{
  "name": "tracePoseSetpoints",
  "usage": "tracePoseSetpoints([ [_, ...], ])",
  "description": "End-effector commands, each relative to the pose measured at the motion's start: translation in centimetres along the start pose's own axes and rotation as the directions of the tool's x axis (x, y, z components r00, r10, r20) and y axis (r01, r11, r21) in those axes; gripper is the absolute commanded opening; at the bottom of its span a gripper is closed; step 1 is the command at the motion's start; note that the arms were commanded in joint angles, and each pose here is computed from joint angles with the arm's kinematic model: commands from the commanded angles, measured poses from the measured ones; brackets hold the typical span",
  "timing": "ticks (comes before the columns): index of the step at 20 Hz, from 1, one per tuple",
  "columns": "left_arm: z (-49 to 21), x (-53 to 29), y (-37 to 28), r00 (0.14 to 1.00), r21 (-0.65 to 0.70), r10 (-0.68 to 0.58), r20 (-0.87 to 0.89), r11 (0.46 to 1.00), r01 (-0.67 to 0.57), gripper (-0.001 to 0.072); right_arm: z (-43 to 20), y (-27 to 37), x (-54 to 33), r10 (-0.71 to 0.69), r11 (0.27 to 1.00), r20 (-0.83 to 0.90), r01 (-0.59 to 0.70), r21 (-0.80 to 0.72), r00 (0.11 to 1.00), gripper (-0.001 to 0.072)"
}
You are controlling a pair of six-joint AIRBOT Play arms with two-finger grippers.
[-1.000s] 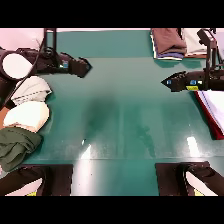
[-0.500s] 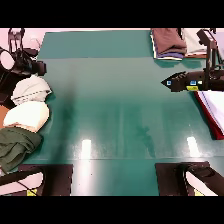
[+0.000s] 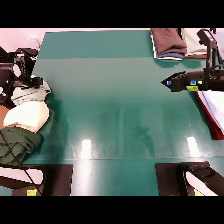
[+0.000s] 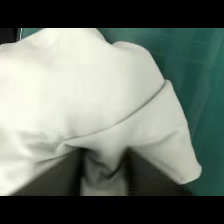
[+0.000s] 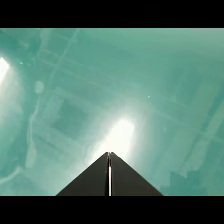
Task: Fold the shirts.
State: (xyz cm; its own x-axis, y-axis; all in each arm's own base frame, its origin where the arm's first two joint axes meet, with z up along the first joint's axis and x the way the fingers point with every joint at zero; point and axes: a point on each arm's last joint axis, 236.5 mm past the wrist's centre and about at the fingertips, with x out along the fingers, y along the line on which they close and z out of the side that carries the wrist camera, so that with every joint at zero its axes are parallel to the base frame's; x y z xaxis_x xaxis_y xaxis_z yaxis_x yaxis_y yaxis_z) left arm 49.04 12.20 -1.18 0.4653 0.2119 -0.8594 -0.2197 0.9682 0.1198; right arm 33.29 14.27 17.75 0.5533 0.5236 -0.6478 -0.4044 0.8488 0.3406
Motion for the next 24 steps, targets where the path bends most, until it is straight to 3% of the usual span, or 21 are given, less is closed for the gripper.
tracePoseSetpoints([
  [1, 0.4, 0.1, 0.5, 1.000, -0.006, 0.005, 0.017, 1.000, -0.005, 0.0020, 0.8, 0.2, 0.0, 0.005, 1.000, 0.033, -0.006, 0.006, 0.999, 0.0020],
  [4, 5.0, -5.8, 0.7, 0.985, 0.003, 0.003, 0.170, 1.000, -0.003, 0.0022, 2.1, 0.2, -0.6, -0.004, 1.000, 0.095, 0.003, 0.014, 0.995, 0.0020],
  [7, 11.6, -19.6, -0.6, 0.883, 0.096, -0.038, 0.467, 0.995, -0.009, 0.0021, 5.6, 1.7, -3.3, 0.014, 1.000, 0.258, -0.018, 0.010, 0.966, 0.0019],
  [11, 12.0, -37.8, -8.0, 0.683, 0.313, -0.287, 0.672, 0.946, 0.090, 0.0021, 10.3, 4.0, -8.4, 0.024, 0.998, 0.400, 0.004, -0.070, 0.916, 0.0019],
  [13, 9.0, -42.2, -14.5, 0.613, 0.493, -0.492, 0.618, 0.850, 0.185, 0.0021, 12.1, 4.5, -10.2, 0.012, 0.993, 0.433, 0.038, -0.108, 0.901, 0.0019],
  [16, 2.4, -43.9, -24.3, 0.572, 0.718, -0.717, 0.399, 0.632, 0.293, 0.0021, 13.9, 5.4, -11.8, 0.020, 0.988, 0.450, 0.051, -0.145, 0.893, 0.0019],
  [20, -6.1, -41.7, -35.5, 0.566, 0.863, -0.817, 0.109, 0.360, 0.354, 0.0030, 14.6, 6.2, -12.0, 0.039, 0.984, 0.407, 0.036, -0.176, 0.912, 0.0019],
  [21, -7.3, -40.6, -37.5, 0.573, 0.871, -0.817, 0.064, 0.327, 0.368, 0.0300, 14.3, 6.3, -11.8, 0.043, 0.983, 0.384, 0.030, -0.183, 0.922, 0.0019],
  [22, -7.6, -39.3, -38.7, 0.583, 0.856, -0.811, 0.048, 0.333, 0.394, 0.0565, 14.0, 6.4, -11.6, 0.045, 0.982, 0.360, 0.025, -0.188, 0.932, 0.0019],
  [24, -6.2, -35.7, -38.2, 0.646, 0.784, -0.761, 0.056, 0.434, 0.443, 0.0555, 13.4, 6.5, -11.3, 0.049, 0.981, 0.321, 0.015, -0.196, 0.946, 0.0019],
])
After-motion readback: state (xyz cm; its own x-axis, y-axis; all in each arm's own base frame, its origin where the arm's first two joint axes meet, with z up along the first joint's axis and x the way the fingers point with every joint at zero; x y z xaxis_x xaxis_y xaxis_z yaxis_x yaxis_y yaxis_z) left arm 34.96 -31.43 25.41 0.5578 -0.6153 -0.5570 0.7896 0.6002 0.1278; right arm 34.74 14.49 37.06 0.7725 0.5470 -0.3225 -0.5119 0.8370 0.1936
